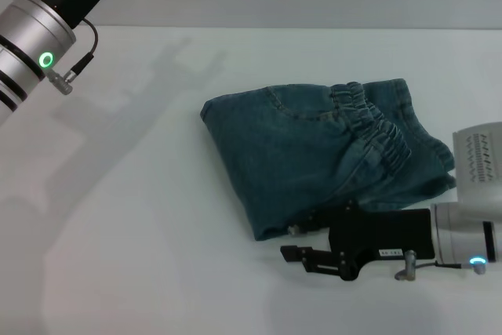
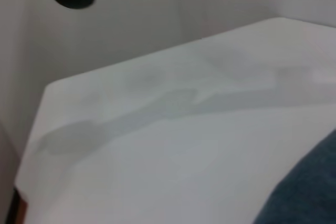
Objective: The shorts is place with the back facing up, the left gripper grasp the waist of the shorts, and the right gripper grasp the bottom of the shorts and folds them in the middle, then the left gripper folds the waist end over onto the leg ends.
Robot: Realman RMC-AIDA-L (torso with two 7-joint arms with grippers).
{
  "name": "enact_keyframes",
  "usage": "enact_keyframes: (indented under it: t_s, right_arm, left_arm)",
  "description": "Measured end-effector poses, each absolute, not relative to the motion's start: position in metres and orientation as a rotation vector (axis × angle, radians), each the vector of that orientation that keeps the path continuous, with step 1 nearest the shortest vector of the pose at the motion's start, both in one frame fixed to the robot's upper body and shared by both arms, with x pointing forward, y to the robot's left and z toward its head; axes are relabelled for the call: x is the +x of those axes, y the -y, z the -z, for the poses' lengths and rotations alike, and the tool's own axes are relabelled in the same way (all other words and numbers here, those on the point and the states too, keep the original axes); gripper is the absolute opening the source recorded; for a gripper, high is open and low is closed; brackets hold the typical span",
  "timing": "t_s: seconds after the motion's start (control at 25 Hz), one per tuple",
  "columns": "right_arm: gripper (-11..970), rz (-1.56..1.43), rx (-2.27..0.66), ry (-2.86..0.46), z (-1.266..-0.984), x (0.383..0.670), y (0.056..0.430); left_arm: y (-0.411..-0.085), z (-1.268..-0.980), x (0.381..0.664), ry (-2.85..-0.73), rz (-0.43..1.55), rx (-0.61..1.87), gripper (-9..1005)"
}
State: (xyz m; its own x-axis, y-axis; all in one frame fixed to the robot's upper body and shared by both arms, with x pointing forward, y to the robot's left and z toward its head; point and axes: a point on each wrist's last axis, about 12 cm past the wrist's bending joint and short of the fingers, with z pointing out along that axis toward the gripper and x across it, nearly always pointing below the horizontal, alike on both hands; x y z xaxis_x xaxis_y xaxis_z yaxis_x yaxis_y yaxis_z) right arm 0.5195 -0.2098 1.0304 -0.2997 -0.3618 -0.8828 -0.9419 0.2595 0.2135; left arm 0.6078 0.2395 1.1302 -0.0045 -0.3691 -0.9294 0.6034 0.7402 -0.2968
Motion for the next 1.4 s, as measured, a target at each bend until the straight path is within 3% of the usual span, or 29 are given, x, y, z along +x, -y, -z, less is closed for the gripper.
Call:
enact_keyframes:
  t_s: [0.96, 1.4]
  right_arm:
    - [399, -0.765, -1.072, -1.818, -1.051, 0.580, 0.184]
    - [399, -0.946, -1.084, -1.641, -1.068, 0.553, 0.196]
  left_arm:
    - [-0.241, -1.129, 0.605, -1.369, 0.786, 0.196, 846]
    - [-0.247, -1.126, 0.602, -1.371, 0.774, 0.180, 846]
